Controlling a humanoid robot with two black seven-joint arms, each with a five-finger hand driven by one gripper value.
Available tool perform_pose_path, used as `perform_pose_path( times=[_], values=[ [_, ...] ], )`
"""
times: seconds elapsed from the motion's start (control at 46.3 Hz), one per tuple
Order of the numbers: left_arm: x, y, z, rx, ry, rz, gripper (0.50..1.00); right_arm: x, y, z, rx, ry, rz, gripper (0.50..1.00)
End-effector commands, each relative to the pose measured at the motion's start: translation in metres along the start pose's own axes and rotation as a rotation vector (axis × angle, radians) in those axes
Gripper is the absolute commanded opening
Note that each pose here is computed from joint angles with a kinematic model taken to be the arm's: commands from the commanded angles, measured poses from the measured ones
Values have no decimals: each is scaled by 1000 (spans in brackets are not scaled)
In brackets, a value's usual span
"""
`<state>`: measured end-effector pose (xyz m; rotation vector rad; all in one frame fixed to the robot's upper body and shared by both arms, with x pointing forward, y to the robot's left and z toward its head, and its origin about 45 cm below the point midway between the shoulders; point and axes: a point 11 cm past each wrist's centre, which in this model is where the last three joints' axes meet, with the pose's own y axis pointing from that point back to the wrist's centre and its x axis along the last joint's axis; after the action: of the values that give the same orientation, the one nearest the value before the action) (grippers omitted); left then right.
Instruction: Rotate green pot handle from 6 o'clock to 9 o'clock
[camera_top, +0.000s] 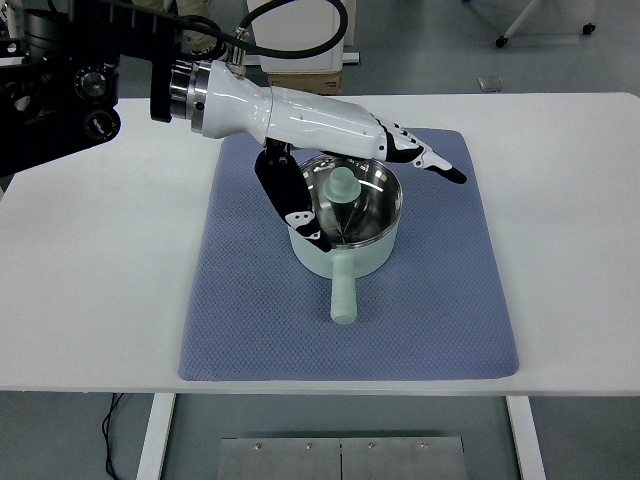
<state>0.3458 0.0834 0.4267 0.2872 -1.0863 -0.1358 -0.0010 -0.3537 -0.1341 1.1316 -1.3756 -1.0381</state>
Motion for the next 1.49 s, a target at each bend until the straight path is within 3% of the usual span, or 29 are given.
perform_pose_path(
  times=[0.0, 0.475, 0.886, 1.469],
  values=[
    [-5, -8, 2, -7, -20, -41, 1000, 0, 0, 0, 0, 0, 0, 1000],
    [-31, -32, 19, -26, -141, -283, 1000, 0, 0, 0, 0, 0, 2, 1000],
    [-67, -26, -5, 66, -187, -471, 1000, 0, 0, 0, 0, 0, -1, 1000],
    [-83, -43, -18, 86, -201, -560, 1000, 0, 0, 0, 0, 0, -1, 1000]
  ],
)
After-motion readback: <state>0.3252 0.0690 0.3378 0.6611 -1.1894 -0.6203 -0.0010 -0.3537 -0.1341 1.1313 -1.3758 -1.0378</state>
